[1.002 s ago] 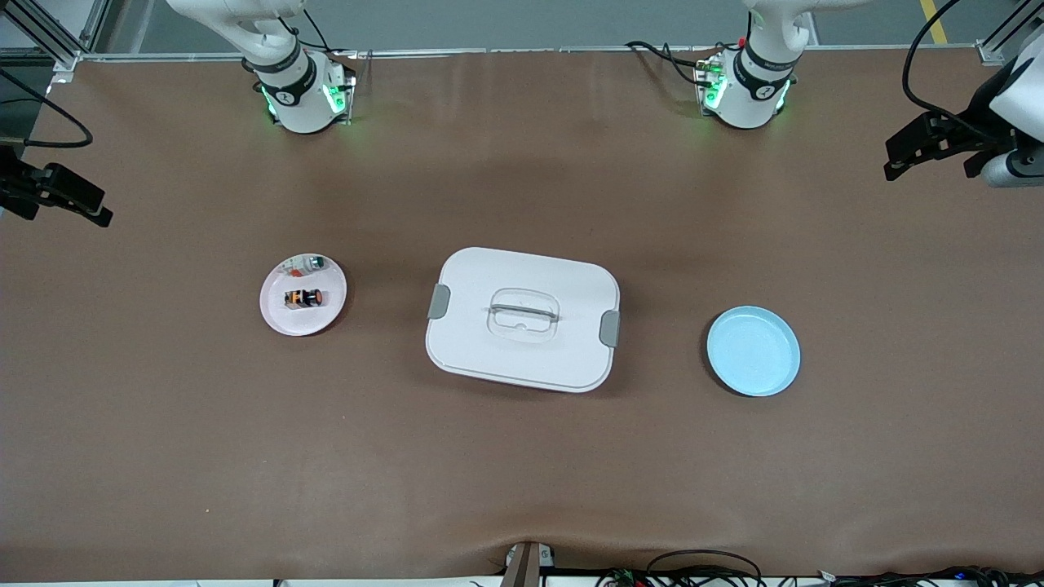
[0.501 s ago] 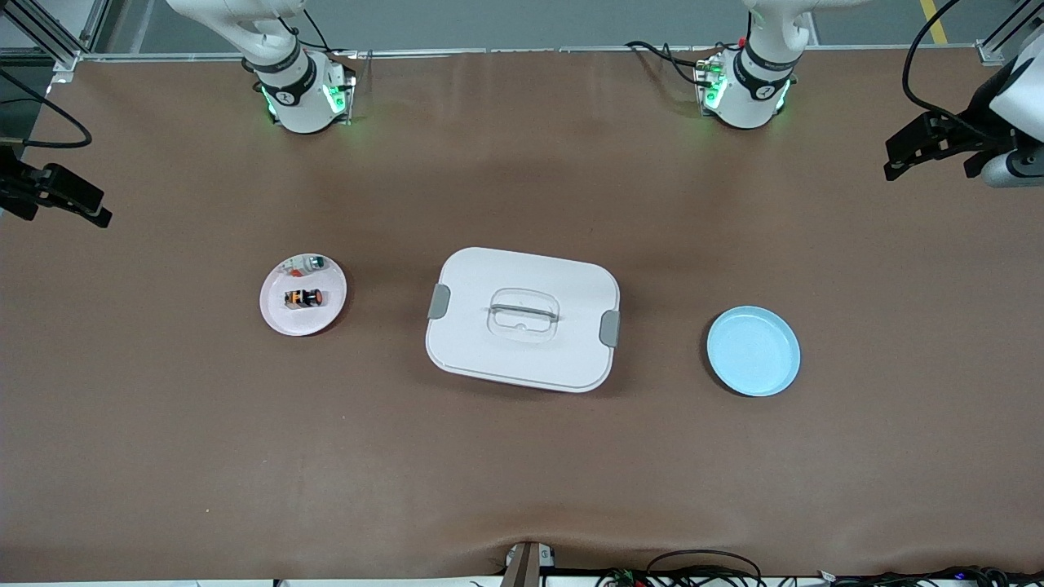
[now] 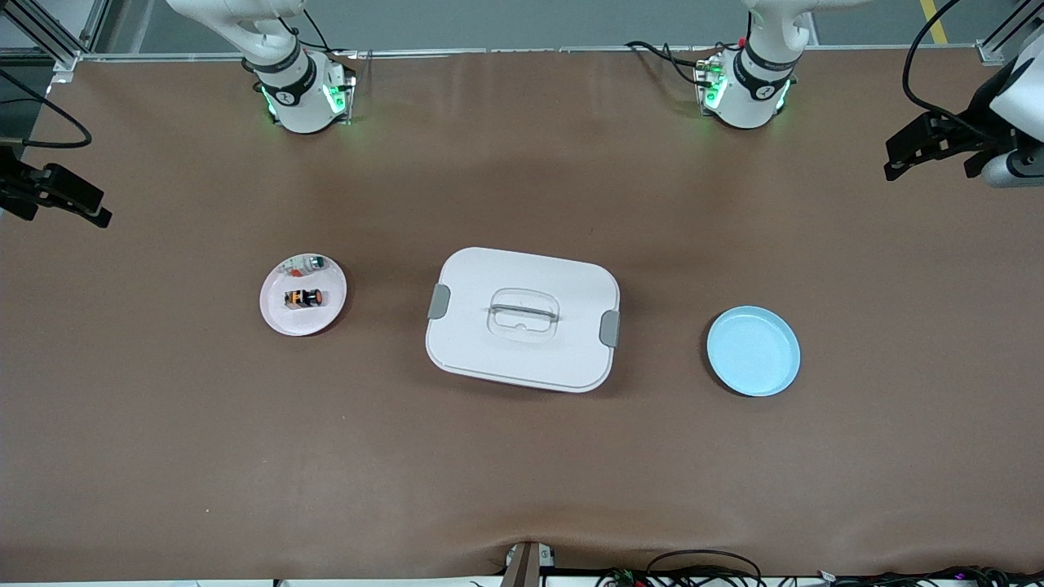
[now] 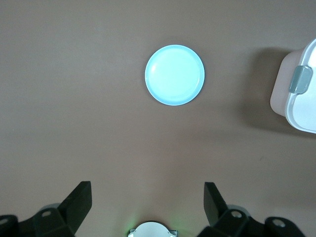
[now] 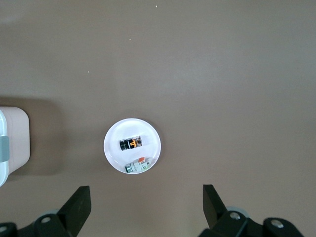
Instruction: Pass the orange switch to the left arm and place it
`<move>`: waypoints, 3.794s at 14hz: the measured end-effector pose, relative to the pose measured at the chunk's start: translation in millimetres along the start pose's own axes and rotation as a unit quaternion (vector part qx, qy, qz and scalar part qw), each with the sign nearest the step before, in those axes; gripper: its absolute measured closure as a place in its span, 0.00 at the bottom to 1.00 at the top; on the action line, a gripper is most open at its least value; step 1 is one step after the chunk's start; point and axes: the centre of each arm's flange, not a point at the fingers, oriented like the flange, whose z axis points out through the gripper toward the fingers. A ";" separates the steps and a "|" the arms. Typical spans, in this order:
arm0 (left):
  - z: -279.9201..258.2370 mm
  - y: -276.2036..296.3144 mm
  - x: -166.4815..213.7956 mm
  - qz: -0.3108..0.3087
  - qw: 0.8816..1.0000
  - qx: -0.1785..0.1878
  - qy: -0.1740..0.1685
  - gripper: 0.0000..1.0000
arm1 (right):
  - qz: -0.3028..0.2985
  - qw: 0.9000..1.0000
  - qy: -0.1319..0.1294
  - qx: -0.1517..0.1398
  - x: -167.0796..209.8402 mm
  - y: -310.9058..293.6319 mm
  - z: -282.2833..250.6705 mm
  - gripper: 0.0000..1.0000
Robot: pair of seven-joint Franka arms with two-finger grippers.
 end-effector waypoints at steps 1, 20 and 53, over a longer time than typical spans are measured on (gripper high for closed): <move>0.0 0.0 0.0 0.000 1.000 0.000 0.000 0.00 | 0.000 1.000 0.000 0.000 0.0 0.0 0.0 0.00; 3.7 0.0 2.6 0.000 1.000 0.000 -0.004 0.00 | 0.001 1.000 0.004 0.000 1.0 0.7 -0.7 0.00; 23.4 22.0 17.7 0.020 1.000 -0.004 0.003 0.00 | 0.006 1.000 0.008 0.001 2.3 6.7 -1.2 0.00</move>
